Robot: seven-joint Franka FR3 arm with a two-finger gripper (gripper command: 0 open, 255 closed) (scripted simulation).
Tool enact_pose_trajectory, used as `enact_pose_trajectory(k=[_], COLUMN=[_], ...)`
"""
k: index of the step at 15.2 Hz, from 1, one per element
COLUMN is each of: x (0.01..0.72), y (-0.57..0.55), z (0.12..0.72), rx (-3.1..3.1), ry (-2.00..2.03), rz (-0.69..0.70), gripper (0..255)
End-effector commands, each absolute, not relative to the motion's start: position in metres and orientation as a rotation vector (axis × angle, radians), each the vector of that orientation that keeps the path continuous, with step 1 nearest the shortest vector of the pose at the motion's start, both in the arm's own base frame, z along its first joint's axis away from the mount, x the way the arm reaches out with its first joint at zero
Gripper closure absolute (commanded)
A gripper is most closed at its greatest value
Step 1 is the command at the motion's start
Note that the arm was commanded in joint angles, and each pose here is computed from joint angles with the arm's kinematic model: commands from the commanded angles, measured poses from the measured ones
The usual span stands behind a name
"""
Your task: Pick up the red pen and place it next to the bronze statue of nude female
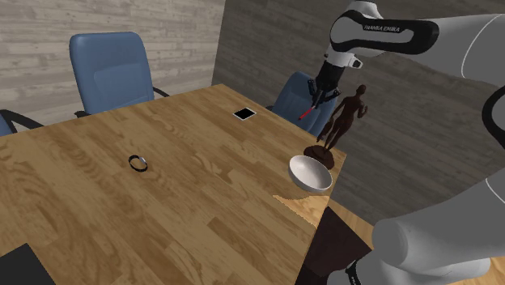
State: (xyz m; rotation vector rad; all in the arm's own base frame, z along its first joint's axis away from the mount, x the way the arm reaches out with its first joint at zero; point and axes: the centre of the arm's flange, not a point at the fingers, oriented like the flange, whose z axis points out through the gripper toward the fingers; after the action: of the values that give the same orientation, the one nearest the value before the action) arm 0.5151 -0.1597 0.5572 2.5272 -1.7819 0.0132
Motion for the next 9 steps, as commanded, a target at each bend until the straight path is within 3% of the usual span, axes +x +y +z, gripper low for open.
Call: enact_pose_trajectory(k=[1,9], x=[0.516,0.516], y=[-0.16,-0.16], z=[0.547,0.505], rx=[2.527,2.527], ry=[-1.782,-1.782], rz=[0.014,0.014], gripper=[255,255])
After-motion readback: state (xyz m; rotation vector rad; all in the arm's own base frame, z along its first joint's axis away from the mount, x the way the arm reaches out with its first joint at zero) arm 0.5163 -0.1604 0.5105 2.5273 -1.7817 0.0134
